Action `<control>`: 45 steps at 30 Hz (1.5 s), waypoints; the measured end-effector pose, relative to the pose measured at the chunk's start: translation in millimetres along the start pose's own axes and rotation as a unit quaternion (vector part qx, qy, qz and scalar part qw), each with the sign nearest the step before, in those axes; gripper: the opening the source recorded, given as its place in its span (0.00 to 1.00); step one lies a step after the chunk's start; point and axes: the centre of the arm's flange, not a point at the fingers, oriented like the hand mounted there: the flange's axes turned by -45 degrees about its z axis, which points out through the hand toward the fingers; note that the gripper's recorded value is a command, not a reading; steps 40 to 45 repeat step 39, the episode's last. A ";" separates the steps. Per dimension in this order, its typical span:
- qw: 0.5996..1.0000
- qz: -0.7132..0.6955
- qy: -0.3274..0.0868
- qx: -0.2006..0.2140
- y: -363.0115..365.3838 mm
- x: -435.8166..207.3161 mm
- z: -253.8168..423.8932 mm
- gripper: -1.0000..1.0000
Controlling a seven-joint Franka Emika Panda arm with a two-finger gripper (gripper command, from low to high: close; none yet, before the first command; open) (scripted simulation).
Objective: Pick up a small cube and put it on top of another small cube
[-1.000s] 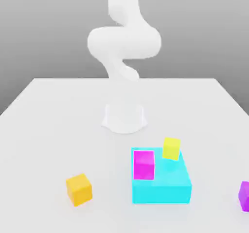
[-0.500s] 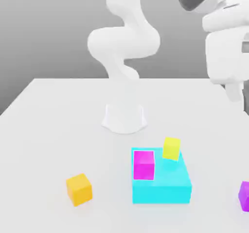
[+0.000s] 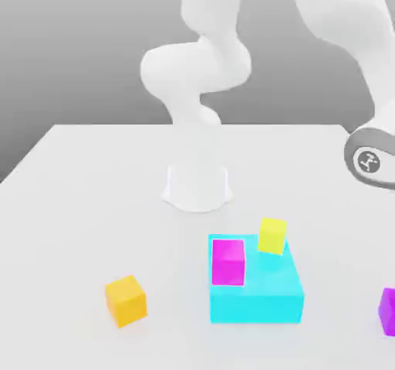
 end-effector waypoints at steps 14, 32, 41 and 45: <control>0.999 0.050 -0.004 -0.003 13.4 -32.6 -76.1 0.00; 0.897 0.443 -0.001 0.000 9.2 -284.1 -174.9 0.00; 0.890 0.456 0.000 0.001 6.0 -291.7 -117.0 1.00; 0.890 0.456 0.000 0.001 6.0 -291.7 -117.0 1.00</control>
